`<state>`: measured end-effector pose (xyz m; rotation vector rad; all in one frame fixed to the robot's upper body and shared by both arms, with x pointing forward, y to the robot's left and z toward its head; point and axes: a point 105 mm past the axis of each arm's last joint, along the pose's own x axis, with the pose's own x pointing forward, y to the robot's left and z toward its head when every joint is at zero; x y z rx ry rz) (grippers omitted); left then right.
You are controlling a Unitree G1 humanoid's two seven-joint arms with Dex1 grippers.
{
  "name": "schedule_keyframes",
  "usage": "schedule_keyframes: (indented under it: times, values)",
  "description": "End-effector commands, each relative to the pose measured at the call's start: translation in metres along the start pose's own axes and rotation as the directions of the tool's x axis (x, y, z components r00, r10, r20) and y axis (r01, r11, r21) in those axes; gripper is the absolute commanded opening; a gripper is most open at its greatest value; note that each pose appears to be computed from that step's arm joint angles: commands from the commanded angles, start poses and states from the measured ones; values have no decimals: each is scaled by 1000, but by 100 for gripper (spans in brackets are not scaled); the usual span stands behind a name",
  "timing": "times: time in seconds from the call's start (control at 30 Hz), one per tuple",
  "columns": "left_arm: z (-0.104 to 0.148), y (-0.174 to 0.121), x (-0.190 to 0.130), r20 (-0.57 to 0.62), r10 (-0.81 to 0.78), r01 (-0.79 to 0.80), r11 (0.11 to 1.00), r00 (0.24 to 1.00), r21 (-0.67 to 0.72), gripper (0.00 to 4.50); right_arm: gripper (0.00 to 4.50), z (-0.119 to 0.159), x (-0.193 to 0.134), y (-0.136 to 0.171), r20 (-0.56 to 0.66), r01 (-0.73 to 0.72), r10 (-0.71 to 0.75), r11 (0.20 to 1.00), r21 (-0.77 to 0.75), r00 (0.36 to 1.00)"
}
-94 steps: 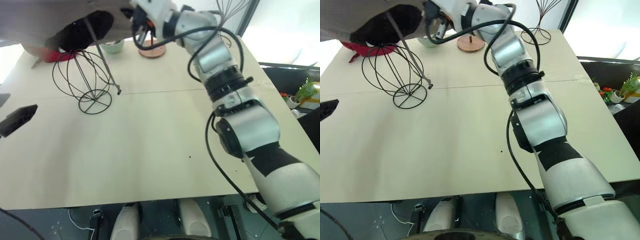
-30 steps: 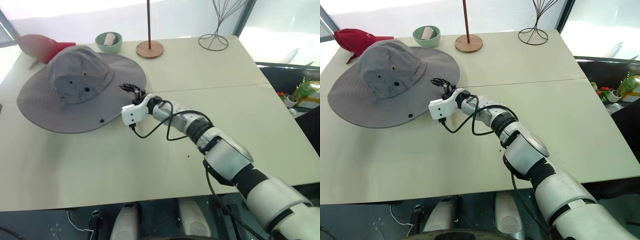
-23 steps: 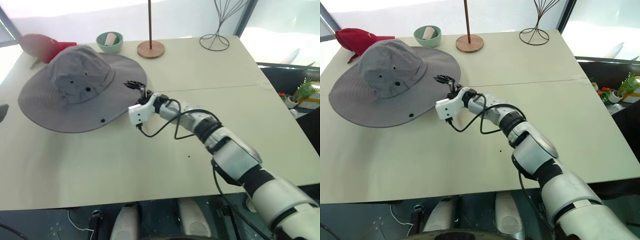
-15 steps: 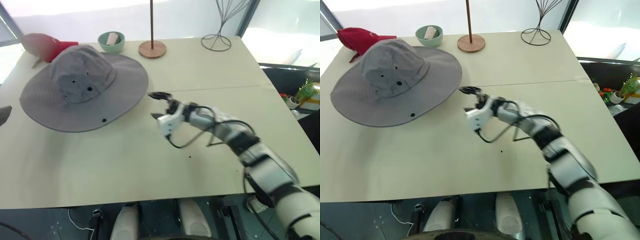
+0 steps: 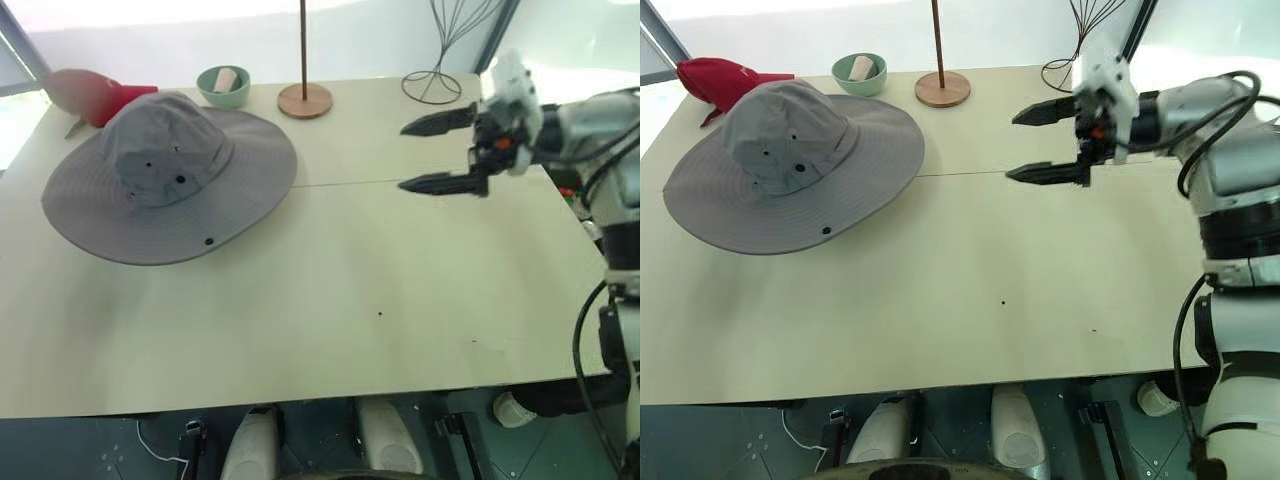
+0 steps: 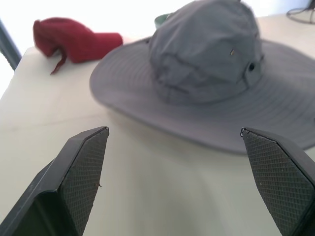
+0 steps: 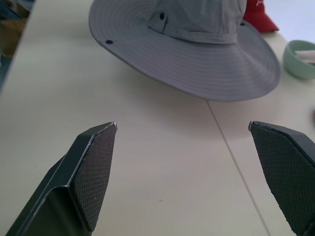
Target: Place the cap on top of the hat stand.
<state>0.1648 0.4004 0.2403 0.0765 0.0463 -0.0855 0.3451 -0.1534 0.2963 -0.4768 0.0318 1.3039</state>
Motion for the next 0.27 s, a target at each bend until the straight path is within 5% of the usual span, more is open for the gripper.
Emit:
schedule_keyframes:
  times: [0.03,0.27]
  values:
    - [16,9,-16,52,36,-38,998,998,43,450,440,13,-9,-15,26,53,-53,999,-5,998]
    - [19,8,-21,47,37,-40,997,998,59,450,440,15,-10,-16,52,33,-32,999,-14,998]
